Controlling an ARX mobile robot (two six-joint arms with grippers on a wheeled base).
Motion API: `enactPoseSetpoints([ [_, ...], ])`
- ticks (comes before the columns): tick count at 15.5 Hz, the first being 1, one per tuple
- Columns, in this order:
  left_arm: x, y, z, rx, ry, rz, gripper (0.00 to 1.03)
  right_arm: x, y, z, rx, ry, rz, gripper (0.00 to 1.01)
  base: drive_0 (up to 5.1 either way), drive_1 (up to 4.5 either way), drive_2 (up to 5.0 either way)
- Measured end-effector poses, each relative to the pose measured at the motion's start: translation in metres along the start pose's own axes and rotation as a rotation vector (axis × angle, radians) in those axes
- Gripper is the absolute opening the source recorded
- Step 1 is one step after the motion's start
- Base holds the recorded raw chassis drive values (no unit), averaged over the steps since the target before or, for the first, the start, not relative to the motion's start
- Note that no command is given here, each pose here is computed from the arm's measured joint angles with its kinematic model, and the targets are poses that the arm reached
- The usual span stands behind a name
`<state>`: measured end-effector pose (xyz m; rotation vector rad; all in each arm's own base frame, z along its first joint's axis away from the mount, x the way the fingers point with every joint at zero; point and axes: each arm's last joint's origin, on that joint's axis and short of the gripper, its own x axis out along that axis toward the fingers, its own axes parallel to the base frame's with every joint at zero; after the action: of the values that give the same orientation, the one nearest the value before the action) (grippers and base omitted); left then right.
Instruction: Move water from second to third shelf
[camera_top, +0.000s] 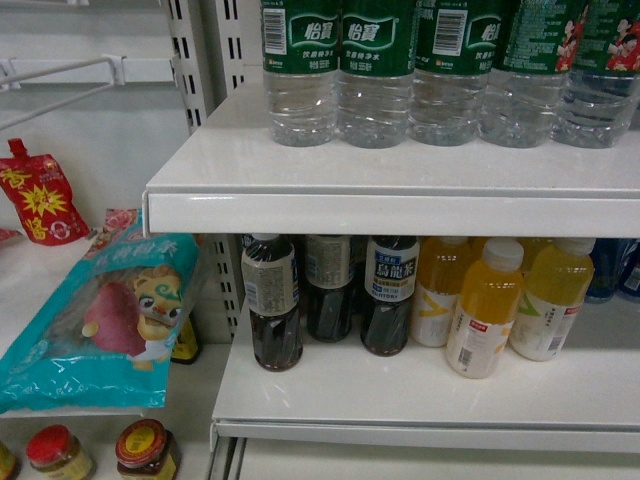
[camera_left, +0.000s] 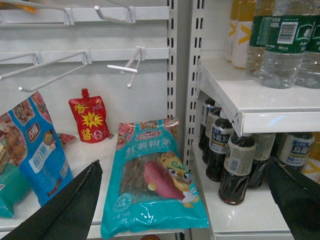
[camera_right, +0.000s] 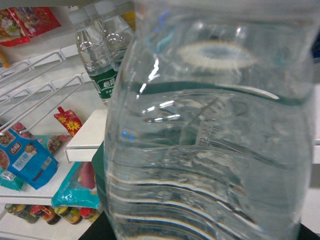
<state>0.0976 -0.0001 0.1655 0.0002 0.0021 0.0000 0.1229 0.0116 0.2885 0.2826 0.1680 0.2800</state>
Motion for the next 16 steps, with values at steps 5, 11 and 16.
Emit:
enactPoseSetpoints([
  [5,0.000,0.000,0.000,0.000,0.000,0.000,0.98,0.062,0.010,0.008,-0.204,0.037,0.008,0.41,0.0,0.00,0.0],
  [11,0.000,0.000,0.000,0.000,0.000,0.000,0.98,0.139,0.026,0.019,-0.229,0.096,0.057,0.41,0.0,0.00,0.0],
  [16,0.000,0.000,0.000,0.000,0.000,0.000,0.98,0.175,0.040,0.020,-0.272,0.120,0.070,0.41,0.0,0.00,0.0],
])
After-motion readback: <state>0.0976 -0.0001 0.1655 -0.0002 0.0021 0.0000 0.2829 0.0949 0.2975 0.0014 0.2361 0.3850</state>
